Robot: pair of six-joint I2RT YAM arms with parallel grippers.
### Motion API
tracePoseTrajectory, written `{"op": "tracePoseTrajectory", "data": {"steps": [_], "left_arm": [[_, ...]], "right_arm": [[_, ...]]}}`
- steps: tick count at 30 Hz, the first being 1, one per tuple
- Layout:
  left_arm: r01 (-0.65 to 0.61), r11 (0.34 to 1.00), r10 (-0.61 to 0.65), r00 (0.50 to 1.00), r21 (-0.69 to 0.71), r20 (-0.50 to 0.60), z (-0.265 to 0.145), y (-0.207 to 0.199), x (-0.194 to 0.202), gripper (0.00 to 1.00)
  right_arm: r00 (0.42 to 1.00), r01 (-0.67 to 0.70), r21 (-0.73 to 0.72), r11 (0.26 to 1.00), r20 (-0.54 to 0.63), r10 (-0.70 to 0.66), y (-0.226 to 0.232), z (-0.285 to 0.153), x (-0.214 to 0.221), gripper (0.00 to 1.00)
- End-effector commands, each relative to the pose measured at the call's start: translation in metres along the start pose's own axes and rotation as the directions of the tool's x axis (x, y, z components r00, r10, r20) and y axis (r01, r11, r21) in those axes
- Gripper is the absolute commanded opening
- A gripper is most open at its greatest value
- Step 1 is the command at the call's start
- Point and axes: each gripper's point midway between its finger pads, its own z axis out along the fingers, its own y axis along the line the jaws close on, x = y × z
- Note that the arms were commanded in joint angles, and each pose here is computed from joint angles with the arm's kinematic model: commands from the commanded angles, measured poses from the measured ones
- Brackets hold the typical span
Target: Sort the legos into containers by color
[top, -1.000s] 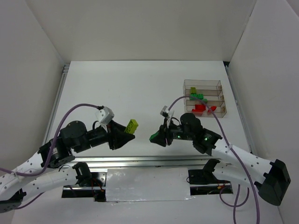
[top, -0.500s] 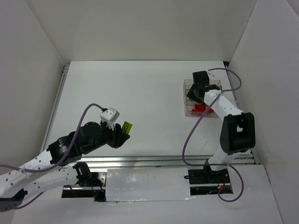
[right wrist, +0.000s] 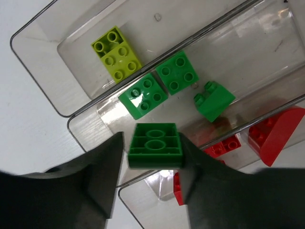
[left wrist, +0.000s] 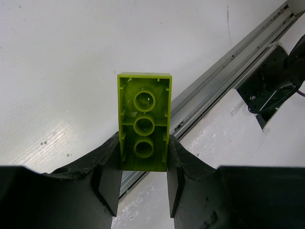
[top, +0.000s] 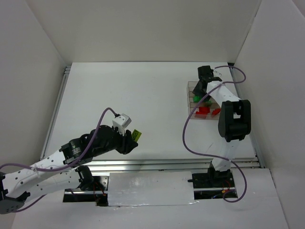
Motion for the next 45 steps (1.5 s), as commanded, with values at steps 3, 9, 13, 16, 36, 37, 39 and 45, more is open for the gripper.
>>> {"op": "tracePoseTrajectory", "data": {"steps": [3,9,13,16,36,37,39,45], "left_arm": [[0.017,0.998,-0.022,0.997,0.063,0.078,-0.002,-0.013,-0.02,0.0],[0.004,0.994,-0.018,0.993,0.11,0.119,0.004,-0.024,-0.032,0.0],[-0.028,0.997,0.02,0.992,0.067,0.124,0.019,-0.022,-0.043,0.0],[-0.07,0.997,0.075,0.988,-0.038,0.138,0.033,-0.006,-0.048,0.0],[-0.291,0.95,0.255,0.93,0.111,0.264,0.058,-0.04,-0.062,0.0],[-0.287,0.951,0.251,0.932,0.111,0.26,0.059,-0.039,-0.06,0.0],[-0.287,0.951,0.251,0.935,0.116,0.252,0.061,-0.039,-0.057,0.0],[-0.289,0.951,0.26,0.941,0.111,0.217,0.07,-0.038,-0.051,0.0]], "right_arm": [[1.0,-0.005,-0.022,1.0,0.03,0.006,0.005,-0.014,-0.019,0.75],[0.999,-0.019,-0.147,0.989,0.04,0.025,0.017,-0.056,-0.028,0.98],[0.985,0.099,-0.514,0.852,-0.073,-0.158,0.067,-0.129,0.042,1.0],[0.956,0.127,-0.77,0.625,-0.073,-0.285,0.094,-0.217,0.108,1.0],[0.92,-0.059,-0.962,0.266,-0.156,-0.36,0.101,-0.356,0.22,0.86],[0.922,-0.061,-0.963,0.263,-0.155,-0.356,0.103,-0.356,0.219,0.86],[0.922,-0.063,-0.963,0.264,-0.157,-0.353,0.104,-0.355,0.22,0.83],[0.924,-0.062,-0.971,0.23,-0.144,-0.356,0.11,-0.359,0.221,0.17]]}}
